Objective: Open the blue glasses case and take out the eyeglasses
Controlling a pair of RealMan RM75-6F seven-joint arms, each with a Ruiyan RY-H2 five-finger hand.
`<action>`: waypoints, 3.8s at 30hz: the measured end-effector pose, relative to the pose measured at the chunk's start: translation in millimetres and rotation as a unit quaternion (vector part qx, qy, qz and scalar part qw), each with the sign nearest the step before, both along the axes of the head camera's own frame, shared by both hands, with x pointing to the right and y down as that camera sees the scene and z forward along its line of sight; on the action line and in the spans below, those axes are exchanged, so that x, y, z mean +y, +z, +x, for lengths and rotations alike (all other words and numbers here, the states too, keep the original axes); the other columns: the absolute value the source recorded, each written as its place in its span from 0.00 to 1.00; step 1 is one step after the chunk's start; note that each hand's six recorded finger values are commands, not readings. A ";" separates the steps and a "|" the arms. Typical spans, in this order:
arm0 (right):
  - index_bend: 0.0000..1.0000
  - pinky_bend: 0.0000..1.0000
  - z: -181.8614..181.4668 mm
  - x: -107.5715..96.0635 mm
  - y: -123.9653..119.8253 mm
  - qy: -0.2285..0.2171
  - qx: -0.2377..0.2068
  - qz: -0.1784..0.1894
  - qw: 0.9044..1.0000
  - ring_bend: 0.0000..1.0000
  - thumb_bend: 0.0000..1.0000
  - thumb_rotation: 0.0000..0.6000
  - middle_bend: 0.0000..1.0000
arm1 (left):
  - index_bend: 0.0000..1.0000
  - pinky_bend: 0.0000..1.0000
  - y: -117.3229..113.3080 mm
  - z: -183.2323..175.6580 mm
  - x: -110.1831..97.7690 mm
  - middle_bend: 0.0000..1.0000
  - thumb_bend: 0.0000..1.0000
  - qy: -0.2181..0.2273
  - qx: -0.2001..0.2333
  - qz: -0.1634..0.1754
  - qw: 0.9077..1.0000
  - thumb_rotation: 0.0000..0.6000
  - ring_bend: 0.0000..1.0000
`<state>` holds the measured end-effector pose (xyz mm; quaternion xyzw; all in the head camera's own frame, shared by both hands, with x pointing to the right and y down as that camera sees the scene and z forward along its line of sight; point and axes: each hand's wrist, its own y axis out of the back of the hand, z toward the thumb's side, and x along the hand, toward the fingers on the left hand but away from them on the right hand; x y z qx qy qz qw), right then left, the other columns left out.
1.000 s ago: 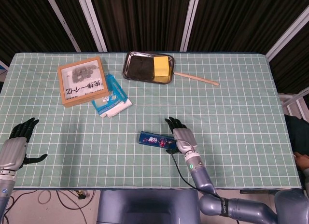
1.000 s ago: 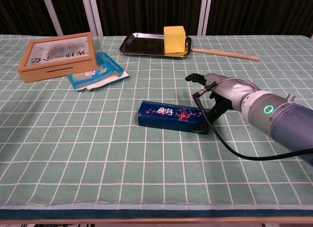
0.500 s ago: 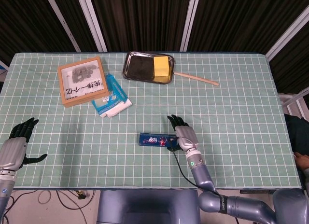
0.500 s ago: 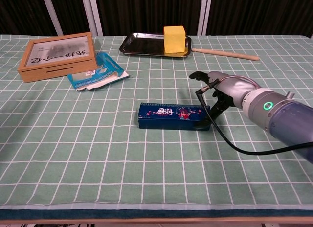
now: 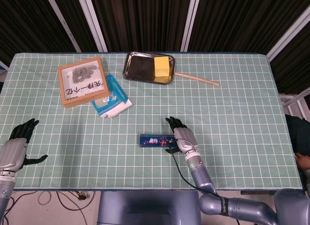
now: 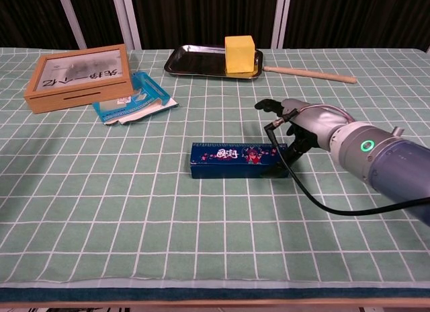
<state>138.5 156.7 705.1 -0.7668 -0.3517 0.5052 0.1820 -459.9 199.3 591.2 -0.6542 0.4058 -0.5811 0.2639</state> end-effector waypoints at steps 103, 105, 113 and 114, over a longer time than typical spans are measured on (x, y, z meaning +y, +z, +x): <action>0.23 0.20 -75.4 15.6 4.3 -0.065 0.013 -0.061 0.996 0.00 0.78 1.00 0.00 | 0.00 0.00 -1.3 -2.1 -1.3 0.00 0.00 -0.014 0.015 -0.007 1.000 1.00 0.00; 0.24 0.20 -74.9 14.5 5.1 -0.064 0.014 -0.061 0.996 0.00 0.84 1.00 0.00 | 0.00 0.00 -1.5 -1.9 -1.4 0.00 0.00 -0.014 0.015 -0.007 1.000 1.00 0.00; 0.24 0.20 -74.3 10.6 3.9 -0.058 0.012 -0.061 0.996 0.00 1.00 1.00 0.00 | 0.00 0.00 -1.2 -1.9 -1.1 0.00 0.00 -0.014 0.016 -0.008 1.000 1.00 0.00; 0.24 0.20 -74.3 10.3 3.6 -0.057 0.012 -0.061 0.996 0.00 1.00 1.00 0.00 | 0.00 0.00 -1.2 -1.8 -1.1 0.00 0.00 -0.014 0.016 -0.008 1.000 1.00 0.00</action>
